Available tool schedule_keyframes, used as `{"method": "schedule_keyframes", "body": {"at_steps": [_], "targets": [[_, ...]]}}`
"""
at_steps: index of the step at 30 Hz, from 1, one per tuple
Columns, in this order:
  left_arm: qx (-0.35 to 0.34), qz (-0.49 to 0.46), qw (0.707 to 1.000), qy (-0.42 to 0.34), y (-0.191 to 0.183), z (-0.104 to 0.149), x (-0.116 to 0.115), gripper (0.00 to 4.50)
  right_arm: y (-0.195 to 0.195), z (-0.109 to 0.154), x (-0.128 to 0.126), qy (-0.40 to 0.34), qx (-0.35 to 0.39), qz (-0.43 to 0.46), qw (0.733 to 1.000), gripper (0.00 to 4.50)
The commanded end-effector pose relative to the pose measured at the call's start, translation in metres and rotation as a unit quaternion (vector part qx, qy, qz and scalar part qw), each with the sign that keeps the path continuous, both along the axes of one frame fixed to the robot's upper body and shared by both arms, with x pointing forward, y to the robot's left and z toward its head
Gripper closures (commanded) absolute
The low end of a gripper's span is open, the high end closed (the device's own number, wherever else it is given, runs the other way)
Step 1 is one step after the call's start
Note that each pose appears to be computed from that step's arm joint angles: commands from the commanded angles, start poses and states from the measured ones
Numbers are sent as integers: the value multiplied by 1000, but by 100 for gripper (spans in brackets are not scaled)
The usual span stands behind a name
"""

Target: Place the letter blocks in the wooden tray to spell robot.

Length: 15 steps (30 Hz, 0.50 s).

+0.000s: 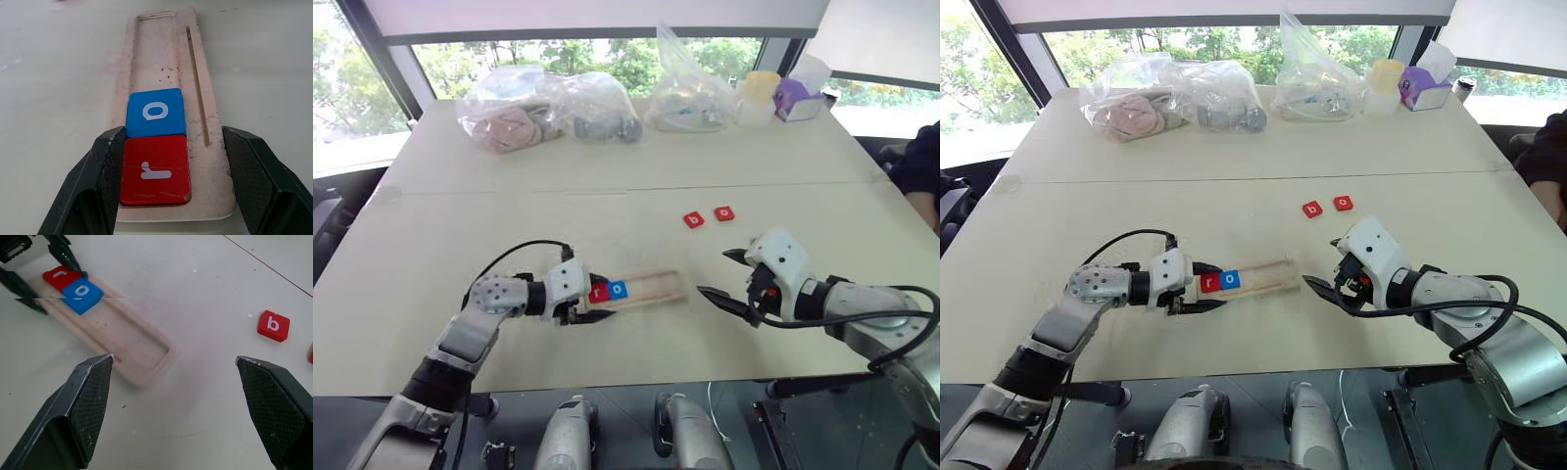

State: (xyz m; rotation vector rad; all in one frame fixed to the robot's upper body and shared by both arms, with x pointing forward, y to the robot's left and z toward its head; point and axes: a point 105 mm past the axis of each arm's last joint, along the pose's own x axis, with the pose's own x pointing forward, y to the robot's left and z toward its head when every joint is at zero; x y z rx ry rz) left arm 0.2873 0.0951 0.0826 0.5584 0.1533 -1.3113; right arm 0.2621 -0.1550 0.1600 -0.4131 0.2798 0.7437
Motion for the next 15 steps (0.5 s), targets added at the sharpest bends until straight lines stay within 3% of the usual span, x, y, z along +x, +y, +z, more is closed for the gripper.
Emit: {"method": "schedule_keyframes", "body": {"at_steps": [1, 15], "targets": [[28, -64, 998, 9, -10, -11, -16, 201, 4, 9, -2, -21, -10, 14, 1000, 39], [34, -63, 997, -16, -14, -20, -5, 201, 6, 10, 0, -25, -14, 21, 999, 39]]}}
